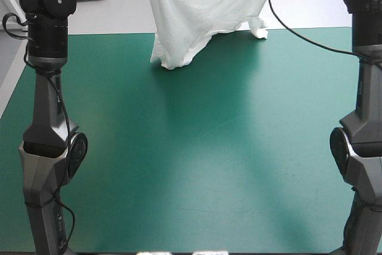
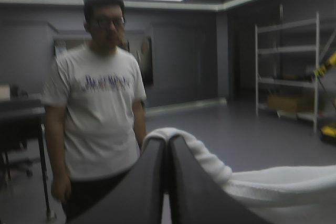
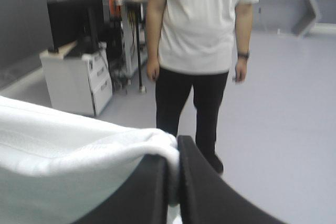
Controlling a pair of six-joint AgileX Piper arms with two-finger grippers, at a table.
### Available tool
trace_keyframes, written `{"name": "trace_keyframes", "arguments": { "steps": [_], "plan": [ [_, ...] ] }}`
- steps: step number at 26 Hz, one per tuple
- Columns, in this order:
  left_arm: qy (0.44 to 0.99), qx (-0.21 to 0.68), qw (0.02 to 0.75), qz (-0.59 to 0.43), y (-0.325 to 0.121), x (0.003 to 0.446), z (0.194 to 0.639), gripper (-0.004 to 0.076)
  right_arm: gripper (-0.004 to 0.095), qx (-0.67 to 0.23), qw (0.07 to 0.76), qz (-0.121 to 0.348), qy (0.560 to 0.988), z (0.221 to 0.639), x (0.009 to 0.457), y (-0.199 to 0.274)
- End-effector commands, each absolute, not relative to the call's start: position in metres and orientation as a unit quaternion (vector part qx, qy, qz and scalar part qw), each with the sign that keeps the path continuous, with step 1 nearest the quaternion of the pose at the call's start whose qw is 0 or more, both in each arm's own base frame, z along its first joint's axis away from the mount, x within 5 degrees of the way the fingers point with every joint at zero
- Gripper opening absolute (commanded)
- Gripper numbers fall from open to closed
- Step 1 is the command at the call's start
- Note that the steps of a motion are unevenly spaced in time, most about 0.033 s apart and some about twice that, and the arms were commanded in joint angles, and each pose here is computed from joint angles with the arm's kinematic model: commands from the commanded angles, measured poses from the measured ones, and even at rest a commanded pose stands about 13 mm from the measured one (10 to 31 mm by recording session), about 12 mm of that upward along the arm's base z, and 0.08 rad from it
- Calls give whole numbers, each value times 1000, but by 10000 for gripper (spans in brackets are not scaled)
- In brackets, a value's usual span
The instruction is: Fold the cloth
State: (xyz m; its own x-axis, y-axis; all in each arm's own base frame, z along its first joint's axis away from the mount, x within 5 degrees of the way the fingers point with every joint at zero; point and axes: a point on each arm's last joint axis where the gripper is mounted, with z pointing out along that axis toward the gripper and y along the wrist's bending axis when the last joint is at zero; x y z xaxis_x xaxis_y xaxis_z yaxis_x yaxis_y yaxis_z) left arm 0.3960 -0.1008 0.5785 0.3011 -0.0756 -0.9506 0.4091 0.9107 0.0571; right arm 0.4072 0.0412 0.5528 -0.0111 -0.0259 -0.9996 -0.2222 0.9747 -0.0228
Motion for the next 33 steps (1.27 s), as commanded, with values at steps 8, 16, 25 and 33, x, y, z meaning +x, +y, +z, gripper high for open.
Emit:
{"name": "trace_keyframes", "arguments": {
  "steps": [8,16,25,33],
  "plan": [
    [824,204,472,-236,-107,408,489,-10,-16,-100,438,57,891,467,400,39],
    [874,186,368,-256,-105,404,449,-10,-12,-96,315,81,941,413,370,40],
    [933,159,271,-174,-83,351,413,-10,-11,-103,238,104,960,377,323,50],
    [951,180,193,-159,-88,283,378,-10,-11,-182,150,73,969,338,277,85]
  ]
}}
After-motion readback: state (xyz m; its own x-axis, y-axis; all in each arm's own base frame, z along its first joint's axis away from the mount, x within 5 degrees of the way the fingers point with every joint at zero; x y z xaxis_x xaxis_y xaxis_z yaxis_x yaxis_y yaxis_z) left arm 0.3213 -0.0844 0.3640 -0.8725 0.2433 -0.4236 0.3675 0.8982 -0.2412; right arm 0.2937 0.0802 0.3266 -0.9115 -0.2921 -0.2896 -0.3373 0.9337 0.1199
